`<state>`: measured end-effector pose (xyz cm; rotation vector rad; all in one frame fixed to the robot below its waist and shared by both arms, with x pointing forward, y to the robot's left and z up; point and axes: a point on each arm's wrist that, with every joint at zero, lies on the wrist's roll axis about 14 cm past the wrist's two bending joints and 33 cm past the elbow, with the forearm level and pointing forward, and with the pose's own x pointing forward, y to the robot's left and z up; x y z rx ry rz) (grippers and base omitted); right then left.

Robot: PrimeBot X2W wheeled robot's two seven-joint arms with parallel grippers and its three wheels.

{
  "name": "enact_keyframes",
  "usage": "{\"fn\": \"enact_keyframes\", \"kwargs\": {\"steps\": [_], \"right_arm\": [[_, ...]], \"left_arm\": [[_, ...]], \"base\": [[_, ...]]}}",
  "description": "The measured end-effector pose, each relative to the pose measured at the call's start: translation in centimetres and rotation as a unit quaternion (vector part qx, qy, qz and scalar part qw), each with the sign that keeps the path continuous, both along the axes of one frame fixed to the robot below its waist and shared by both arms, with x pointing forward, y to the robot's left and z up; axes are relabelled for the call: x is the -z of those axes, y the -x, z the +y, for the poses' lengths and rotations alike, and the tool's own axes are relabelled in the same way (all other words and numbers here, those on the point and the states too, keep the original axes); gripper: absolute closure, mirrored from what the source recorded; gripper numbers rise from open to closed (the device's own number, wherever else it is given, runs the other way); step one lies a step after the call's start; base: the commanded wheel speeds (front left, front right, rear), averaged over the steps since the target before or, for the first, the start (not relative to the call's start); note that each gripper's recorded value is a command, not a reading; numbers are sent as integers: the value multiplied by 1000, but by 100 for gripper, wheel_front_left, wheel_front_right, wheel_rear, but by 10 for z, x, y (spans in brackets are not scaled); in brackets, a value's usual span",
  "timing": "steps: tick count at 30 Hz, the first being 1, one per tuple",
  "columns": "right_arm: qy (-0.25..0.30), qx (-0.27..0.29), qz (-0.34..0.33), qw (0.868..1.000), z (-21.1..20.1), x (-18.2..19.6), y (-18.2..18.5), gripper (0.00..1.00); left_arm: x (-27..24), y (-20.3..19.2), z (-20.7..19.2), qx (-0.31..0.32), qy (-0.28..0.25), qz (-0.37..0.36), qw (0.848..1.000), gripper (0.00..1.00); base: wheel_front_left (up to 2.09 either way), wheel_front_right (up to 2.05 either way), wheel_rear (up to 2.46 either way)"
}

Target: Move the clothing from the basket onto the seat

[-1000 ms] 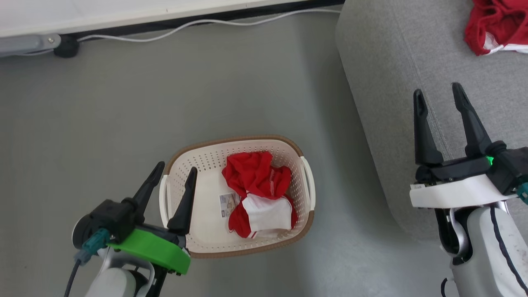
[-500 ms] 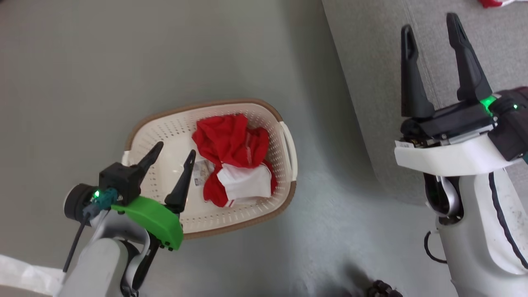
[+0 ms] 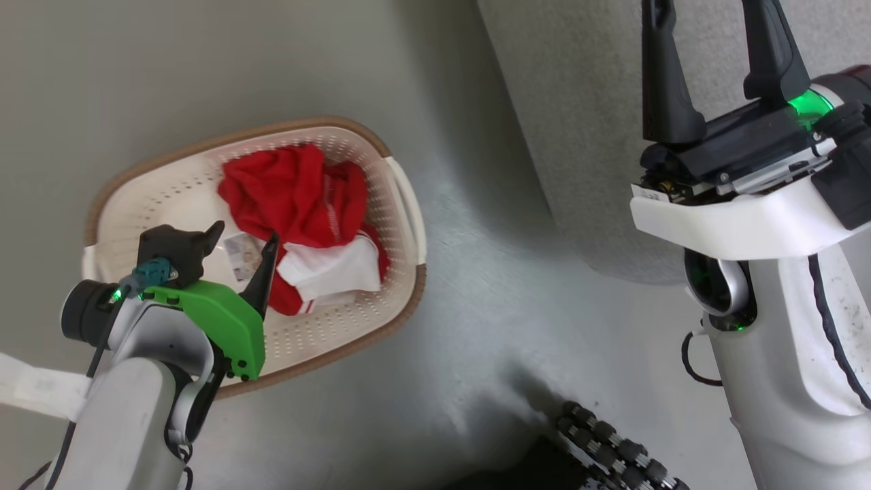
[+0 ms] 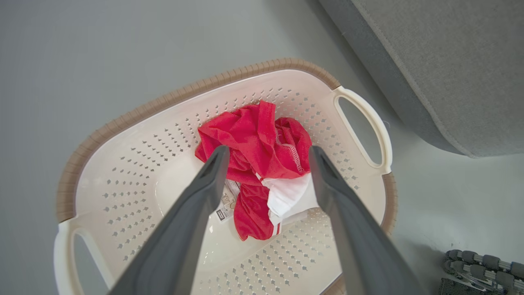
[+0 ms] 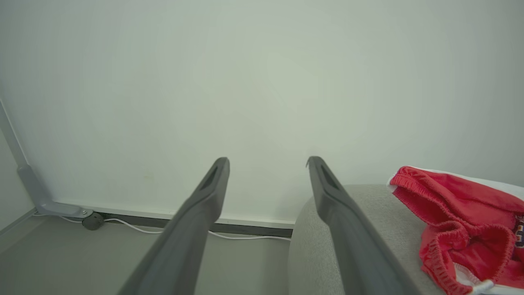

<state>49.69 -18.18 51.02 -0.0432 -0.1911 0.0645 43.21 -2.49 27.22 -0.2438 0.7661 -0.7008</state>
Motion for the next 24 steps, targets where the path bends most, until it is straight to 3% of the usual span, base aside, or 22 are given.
{"fn": "enact_keyframes", "kwargs": {"steps": [11, 24], "right_arm": [[-14, 35, 28, 999, -18, 20, -5, 0], [-16, 67, 66, 995, -31, 46, -1, 0]], "left_arm": [[50, 13, -32, 64, -14, 69, 995, 0], [90, 9, -44, 67, -38, 130, 989, 0]], "base": [[0, 0, 0], [0, 0, 0]]}}
